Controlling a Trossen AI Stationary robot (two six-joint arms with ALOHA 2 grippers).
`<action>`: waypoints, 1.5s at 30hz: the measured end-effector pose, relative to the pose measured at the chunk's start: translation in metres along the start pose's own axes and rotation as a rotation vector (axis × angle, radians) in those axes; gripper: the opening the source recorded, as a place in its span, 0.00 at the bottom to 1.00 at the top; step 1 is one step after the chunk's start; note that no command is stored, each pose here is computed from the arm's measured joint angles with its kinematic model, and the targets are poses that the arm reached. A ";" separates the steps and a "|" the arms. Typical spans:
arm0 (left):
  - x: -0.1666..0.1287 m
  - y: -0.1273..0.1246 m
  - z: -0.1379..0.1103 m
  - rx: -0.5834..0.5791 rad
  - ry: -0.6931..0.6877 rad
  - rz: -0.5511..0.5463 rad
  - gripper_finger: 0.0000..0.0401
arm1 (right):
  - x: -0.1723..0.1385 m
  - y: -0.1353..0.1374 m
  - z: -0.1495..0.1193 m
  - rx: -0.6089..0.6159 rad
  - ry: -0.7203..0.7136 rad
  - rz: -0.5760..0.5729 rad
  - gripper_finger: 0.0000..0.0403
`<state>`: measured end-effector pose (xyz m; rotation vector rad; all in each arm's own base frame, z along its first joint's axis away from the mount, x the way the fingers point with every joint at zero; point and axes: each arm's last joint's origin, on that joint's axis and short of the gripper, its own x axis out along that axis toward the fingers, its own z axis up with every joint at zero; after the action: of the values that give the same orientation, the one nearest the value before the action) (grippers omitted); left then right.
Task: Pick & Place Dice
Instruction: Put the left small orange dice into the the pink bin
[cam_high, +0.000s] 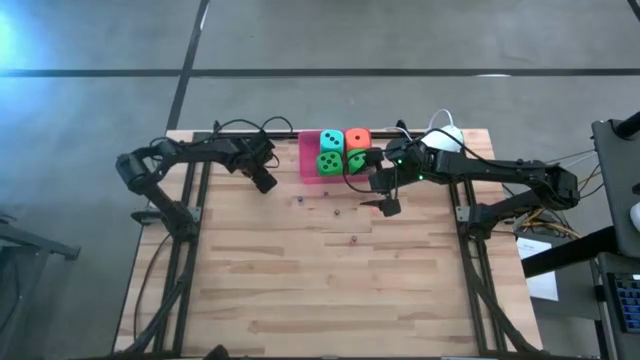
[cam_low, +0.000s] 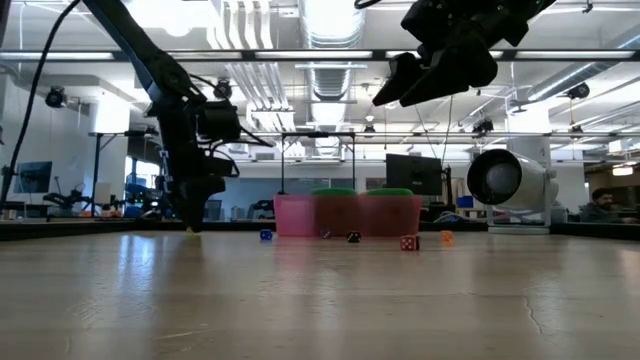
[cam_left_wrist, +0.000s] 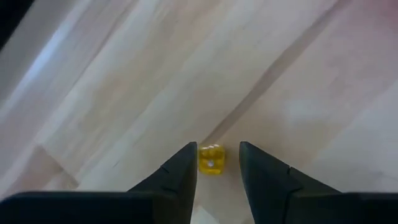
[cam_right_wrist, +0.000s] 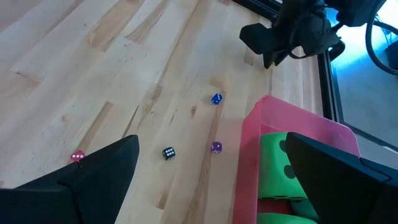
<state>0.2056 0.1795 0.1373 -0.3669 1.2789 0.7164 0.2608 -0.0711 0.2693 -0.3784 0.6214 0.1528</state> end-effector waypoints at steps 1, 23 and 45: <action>0.000 0.000 0.000 0.000 0.000 -0.002 0.31 | 0.000 0.000 0.000 0.000 0.000 0.000 0.99; 0.000 0.001 -0.001 -0.001 0.011 -0.001 0.27 | 0.000 0.000 0.000 0.003 0.000 0.000 0.99; -0.019 0.003 0.020 -0.006 -0.043 -0.001 0.13 | 0.000 0.000 0.000 0.001 0.000 0.000 0.99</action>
<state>0.2165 0.1885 0.1613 -0.3555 1.2364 0.7235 0.2608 -0.0712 0.2692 -0.3772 0.6218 0.1524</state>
